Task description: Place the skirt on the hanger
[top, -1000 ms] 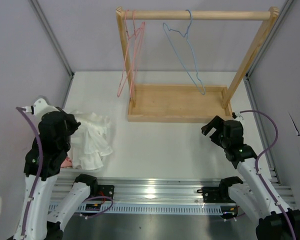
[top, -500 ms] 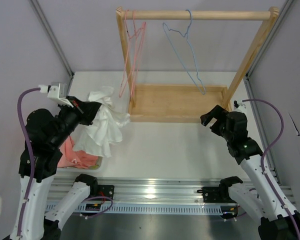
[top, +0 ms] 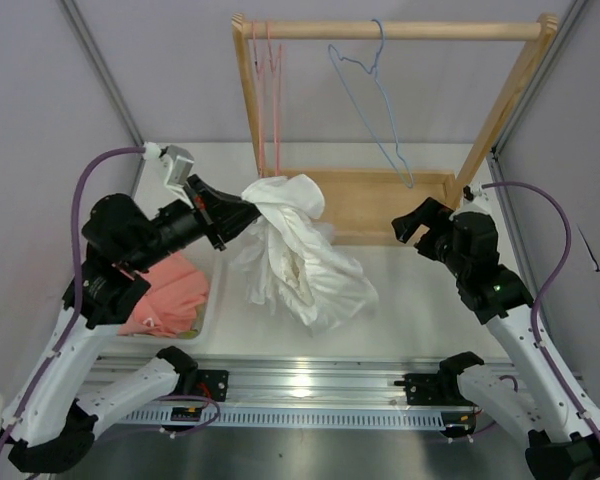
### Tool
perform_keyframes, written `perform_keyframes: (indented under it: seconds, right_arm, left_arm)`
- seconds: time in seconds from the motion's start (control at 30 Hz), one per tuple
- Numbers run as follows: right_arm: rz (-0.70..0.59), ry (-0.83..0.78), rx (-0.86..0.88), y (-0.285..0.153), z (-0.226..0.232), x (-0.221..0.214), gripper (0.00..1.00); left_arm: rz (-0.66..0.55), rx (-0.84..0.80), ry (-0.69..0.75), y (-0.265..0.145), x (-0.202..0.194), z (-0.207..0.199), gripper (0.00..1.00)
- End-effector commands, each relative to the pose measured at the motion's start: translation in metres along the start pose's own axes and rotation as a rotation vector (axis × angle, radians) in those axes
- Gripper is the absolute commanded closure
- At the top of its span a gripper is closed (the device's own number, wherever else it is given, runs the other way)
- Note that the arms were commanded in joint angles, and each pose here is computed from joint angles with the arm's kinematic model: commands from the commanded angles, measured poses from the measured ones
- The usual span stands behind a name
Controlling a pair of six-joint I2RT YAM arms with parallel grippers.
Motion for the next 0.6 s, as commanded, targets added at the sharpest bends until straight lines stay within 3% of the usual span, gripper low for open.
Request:
perform_keyframes:
  seconds: [0.0, 0.03, 0.13, 0.17, 0.57]
  right_arm:
    - [0.01, -0.025, 0.05, -0.011, 0.018, 0.005, 0.05]
    - [0.019, -0.027, 0.055, -0.012, 0.019, 0.003, 0.05]
    - [0.042, -0.042, 0.045, -0.014, 0.018, -0.005, 0.06]
    - [0.048, -0.046, 0.04, -0.014, 0.017, -0.007, 0.06]
    - [0.132, -0.082, 0.056, -0.007, 0.029, -0.017, 0.12]
  left_arm:
    - [-0.082, 0.041, 0.013, 0.024, 0.004, 0.004, 1.0]
    - [-0.027, 0.04, -0.032, 0.036, -0.021, 0.005, 1.0]
    - [-0.048, 0.065, -0.07, 0.054, -0.035, 0.004, 1.0]
    - [-0.001, 0.084, -0.085, 0.065, -0.056, 0.008, 1.0]
    - [0.092, 0.546, -0.199, 0.138, -0.092, 0.058, 1.0]
Point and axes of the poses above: each gripper's point midway between its finger pads, its own y axis out along the fingers, its own z axis along the line the jaws close on, x = y × z, the point moved 6 cm from there along -y, back along the fingers, and after that the axes turned 11 degrees about y, right-handed, at the moved point
